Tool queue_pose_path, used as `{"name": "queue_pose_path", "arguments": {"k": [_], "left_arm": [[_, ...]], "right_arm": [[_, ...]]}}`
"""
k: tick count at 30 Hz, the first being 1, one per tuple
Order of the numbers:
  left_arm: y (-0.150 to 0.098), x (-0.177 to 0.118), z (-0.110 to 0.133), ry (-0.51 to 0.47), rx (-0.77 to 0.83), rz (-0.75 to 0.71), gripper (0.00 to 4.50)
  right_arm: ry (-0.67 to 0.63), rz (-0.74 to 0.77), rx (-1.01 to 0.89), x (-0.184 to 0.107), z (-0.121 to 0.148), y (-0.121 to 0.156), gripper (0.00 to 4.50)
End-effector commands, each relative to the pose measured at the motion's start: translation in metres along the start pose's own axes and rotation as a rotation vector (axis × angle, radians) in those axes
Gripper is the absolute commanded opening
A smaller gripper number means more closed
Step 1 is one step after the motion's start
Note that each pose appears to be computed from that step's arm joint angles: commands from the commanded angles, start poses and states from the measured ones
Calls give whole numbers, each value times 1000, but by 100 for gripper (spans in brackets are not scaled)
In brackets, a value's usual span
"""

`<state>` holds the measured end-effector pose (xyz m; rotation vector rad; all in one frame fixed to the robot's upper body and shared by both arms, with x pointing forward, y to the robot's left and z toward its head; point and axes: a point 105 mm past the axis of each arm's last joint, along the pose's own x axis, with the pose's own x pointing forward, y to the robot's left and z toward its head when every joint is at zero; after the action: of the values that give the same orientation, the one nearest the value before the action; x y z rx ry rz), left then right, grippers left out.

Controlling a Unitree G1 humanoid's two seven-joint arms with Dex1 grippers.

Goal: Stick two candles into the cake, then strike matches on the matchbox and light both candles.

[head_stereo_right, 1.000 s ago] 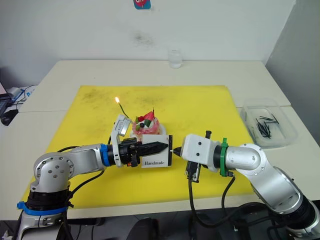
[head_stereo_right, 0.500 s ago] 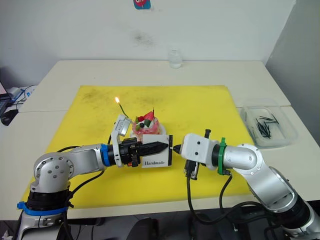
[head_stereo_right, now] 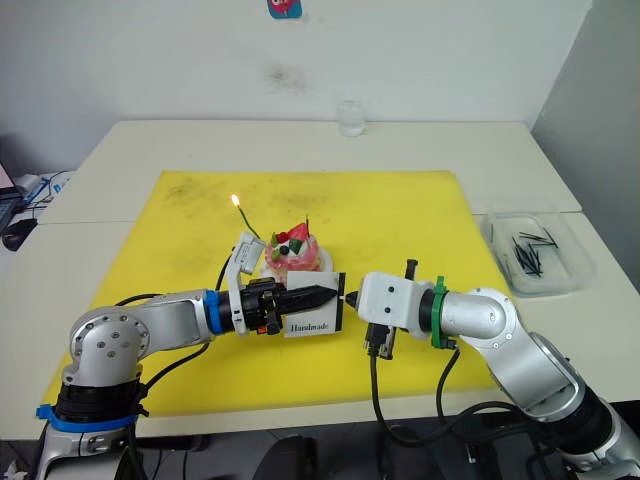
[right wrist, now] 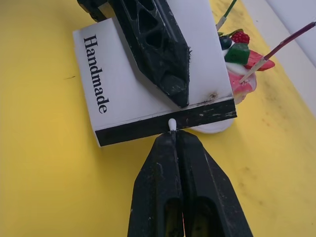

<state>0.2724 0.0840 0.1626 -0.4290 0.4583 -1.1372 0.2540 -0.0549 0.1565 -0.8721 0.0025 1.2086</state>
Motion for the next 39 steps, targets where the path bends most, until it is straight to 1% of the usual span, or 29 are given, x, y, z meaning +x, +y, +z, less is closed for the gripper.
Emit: {"name": "queue_pose_path", "arguments": {"k": [1,4,7,9,12,15,16,18,21,28,33,39], "left_arm": [[-33,-3,45,-100,270,-59,0],[-32,-17,54,-97,363,1,0],[-30,-26,50,-71,382,27,0],[-29,-31,39,-31,376,37,0],[-29,-39,13,51,309,19,0],[-32,-46,-11,118,236,-12,0],[-28,-48,-19,129,211,1,0],[-22,-50,-29,136,181,27,0],[-13,-50,-35,128,164,61,0],[-6,-47,-35,112,169,78,0],[-5,-45,-34,106,173,75,0],[-4,-43,-33,103,178,70,0]], "right_arm": [[43,173,-14,-12,-10,24,3],[55,184,-17,-33,-8,16,3],[46,143,-1,-45,-2,3,3],[26,89,24,-49,3,-10,3],[-23,-10,36,-50,13,-33,3],[-59,-80,21,-44,21,-51,3],[-76,-108,12,-40,26,-59,3],[-100,-144,0,-32,33,-70,3],[-128,-176,-16,-18,42,-79,3],[-182,-261,-50,8,55,-96,3],[-188,-297,-65,15,55,-105,3],[-193,-290,-63,21,54,-103,3]]}}
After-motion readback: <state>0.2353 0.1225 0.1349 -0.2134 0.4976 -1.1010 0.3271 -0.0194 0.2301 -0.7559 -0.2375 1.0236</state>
